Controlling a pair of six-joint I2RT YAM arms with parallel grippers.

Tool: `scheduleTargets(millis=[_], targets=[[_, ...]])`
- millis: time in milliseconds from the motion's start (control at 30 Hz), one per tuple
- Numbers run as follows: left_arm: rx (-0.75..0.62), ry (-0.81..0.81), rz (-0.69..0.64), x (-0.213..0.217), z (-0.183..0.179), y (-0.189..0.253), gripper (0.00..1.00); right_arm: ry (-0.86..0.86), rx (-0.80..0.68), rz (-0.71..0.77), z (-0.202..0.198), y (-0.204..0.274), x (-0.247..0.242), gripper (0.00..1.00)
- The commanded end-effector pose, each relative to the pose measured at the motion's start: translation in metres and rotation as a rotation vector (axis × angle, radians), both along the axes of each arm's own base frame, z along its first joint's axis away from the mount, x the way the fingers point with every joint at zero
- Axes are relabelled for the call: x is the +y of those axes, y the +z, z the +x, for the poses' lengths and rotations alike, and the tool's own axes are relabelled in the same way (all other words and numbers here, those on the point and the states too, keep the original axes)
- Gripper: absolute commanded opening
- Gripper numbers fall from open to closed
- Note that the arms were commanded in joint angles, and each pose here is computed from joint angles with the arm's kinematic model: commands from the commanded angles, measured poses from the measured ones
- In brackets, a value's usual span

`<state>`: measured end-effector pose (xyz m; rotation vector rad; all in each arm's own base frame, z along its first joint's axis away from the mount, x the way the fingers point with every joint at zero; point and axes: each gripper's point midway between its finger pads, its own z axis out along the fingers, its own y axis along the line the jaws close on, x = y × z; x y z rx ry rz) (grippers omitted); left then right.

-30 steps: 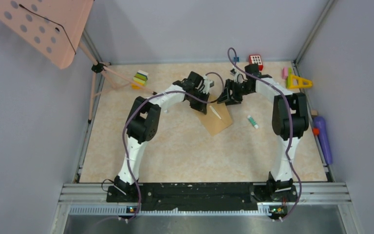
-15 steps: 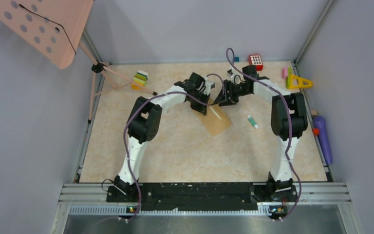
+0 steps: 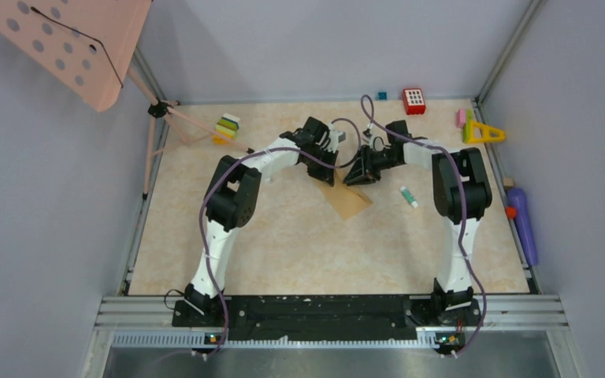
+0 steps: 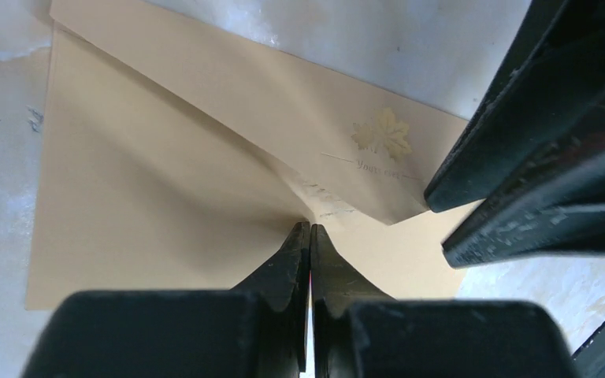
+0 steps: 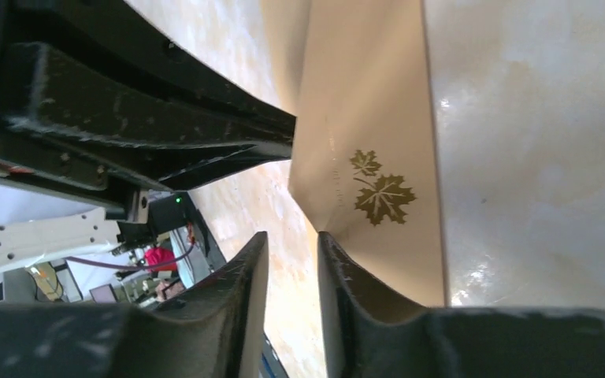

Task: Place the letter into the envelope and seal it
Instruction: Seal the envelope flap on the envelope.

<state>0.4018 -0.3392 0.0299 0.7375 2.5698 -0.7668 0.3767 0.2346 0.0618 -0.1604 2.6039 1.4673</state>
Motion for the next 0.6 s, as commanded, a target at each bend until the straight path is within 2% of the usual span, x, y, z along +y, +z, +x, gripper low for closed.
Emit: scheduleTargets(millis=[0,367,567], targets=[[0.024,0.022,0.045,0.012,0.000,-0.021,0.04,-0.011,-0.005,-0.034,0.004,-0.015,0.002,0.24],[0.001,0.012,0.018,0.010,0.001,-0.007,0.04,-0.028,-0.056,-0.240,0.014,-0.046,0.001,0.01],[-0.041,0.010,-0.074,0.006,0.009,0.032,0.06,-0.023,-0.055,-0.340,0.009,-0.061,-0.001,0.00]])
